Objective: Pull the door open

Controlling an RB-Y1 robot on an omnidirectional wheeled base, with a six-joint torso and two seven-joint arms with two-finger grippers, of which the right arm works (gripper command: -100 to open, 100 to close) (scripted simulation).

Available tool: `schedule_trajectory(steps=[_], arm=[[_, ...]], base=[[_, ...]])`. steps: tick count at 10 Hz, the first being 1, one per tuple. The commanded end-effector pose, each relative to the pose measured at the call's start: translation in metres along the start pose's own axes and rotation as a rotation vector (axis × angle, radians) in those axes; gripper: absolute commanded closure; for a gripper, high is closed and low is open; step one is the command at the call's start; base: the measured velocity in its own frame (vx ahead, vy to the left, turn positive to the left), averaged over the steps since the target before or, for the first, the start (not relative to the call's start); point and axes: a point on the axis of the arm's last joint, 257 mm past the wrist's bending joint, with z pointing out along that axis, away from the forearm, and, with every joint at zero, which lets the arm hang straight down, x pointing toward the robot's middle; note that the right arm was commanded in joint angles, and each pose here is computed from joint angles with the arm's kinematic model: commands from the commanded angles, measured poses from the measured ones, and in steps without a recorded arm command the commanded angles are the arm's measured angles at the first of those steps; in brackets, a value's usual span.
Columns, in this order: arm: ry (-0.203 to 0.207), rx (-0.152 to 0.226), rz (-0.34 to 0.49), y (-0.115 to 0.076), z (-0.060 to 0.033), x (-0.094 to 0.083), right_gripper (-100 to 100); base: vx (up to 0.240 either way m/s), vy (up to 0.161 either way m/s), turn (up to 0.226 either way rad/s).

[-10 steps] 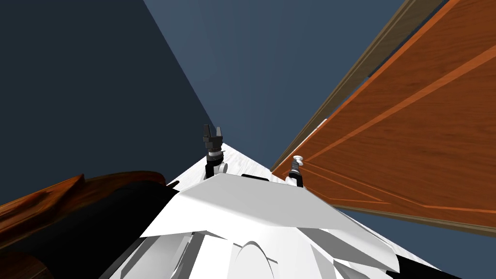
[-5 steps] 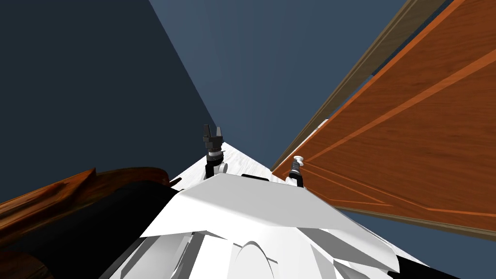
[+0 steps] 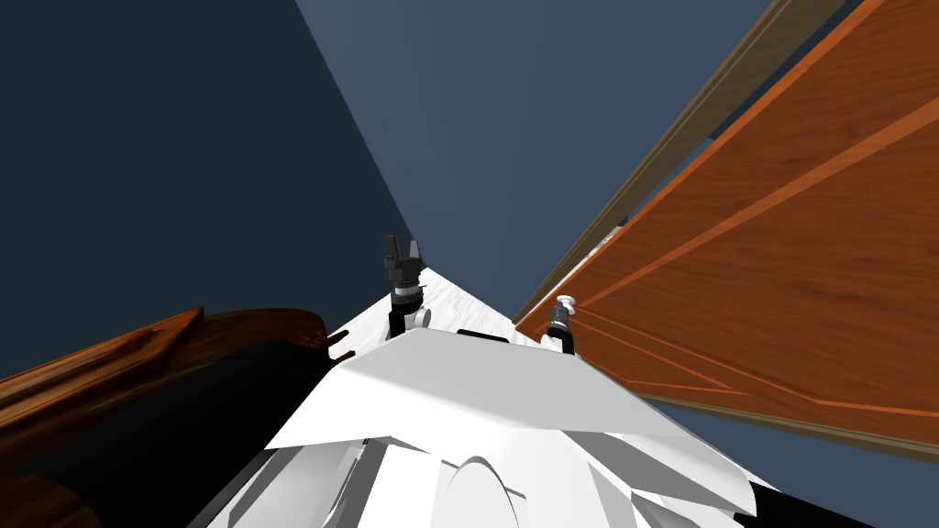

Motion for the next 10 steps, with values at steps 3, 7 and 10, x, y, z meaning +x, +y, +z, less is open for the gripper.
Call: schedule_trajectory(steps=[3,7,10], arm=[[-0.030,0.007,0.100,-0.0044,-0.0030,-0.0224,100],[-0.029,0.002,0.151,-0.0033,-0.0028,-0.0224,100],[-0.026,-0.008,0.220,-0.0012,-0.0026,-0.0225,100]], base=[[-0.056,-0.012,0.067],[-0.022,-0.012,0.033],[-0.023,-0.001,0.032]])
